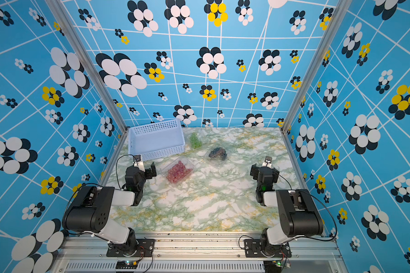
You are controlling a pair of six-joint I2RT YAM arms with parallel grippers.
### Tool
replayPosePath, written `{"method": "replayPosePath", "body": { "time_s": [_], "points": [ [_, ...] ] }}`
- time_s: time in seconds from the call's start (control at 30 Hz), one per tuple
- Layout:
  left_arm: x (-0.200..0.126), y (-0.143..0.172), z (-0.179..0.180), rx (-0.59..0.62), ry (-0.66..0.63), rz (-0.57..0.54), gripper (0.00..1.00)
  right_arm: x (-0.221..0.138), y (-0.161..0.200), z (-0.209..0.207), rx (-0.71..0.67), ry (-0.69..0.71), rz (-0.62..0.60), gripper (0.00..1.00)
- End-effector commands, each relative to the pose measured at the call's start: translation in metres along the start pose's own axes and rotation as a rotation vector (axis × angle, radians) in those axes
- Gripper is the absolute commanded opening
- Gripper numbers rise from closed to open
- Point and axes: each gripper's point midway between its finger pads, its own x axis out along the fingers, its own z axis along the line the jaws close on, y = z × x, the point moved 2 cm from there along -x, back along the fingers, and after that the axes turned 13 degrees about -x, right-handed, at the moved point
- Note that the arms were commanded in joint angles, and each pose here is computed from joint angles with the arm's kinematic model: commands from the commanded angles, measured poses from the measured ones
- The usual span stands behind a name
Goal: Pack grapes into containers
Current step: Reset both arms
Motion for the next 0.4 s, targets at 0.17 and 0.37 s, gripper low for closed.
{"method": "replayPosePath", "body": {
  "time_s": [0.17, 0.37],
  "points": [
    [-0.001, -0.002, -0.003, 0.006, 0.014, -0.001, 1.0, 0.002, -0.012, 0.021, -0.036, -0.132, -0.019, 0.99],
    [-0.001, -0.002, -0.003, 0.006, 0.014, -0.001, 1.0, 0.002, -0.013, 0.024, -0.042, -0.149, -0.025, 0.99]
  ]
}}
